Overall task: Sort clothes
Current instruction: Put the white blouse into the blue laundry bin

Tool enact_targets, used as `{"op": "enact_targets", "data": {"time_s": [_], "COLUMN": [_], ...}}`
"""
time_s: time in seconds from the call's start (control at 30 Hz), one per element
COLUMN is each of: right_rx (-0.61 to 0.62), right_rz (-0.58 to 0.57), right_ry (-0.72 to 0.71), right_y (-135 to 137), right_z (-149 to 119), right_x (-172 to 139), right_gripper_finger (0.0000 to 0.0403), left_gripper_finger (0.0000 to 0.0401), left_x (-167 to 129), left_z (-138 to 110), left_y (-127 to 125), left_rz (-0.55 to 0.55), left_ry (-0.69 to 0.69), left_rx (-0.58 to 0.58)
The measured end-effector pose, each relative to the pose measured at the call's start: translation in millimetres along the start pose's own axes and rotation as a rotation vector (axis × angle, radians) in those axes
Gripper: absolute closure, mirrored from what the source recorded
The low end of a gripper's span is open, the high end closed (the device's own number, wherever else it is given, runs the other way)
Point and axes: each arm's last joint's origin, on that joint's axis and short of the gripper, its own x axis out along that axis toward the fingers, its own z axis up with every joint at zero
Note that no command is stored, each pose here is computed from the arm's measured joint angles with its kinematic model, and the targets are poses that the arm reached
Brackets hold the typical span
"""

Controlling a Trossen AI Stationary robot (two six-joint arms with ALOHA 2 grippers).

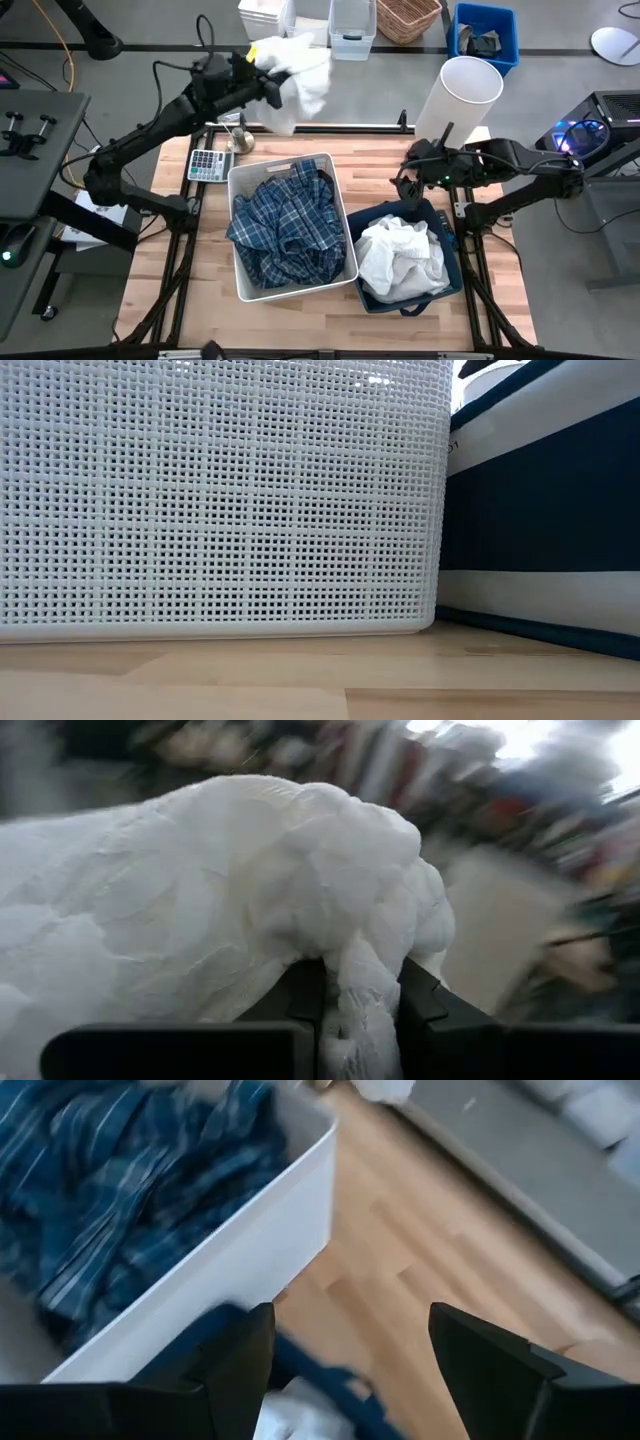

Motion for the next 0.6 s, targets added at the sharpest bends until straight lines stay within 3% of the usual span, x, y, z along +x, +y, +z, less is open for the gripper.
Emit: {"op": "enact_targets", "data": {"time_s": [0.27,0.4,0.6], "right_rx": [0.070,0.142,0.199], "right_rz": [-0.194,-0.252,-0.274], "right_ry": [-0.265,-0.401,-0.480], "right_y": [-29,-45,-61], "right_z": [-1,-2,-8], "right_x": [-38,-60,-79], "right_gripper_finger": [0.0142,0.0142,0.0142], "left_gripper_finger": [0.0360,0.0360,0.0360], "left_x": [1,11,36], "left_z": [23,14,-14], "left_y": [-83,-125,-184], "left_rz": [-0.423,-0.604,-0.844], "left_ry": [-0.266,-0.314,-0.355], "left_rx": [-0.016,-0.054,-0.117]}}
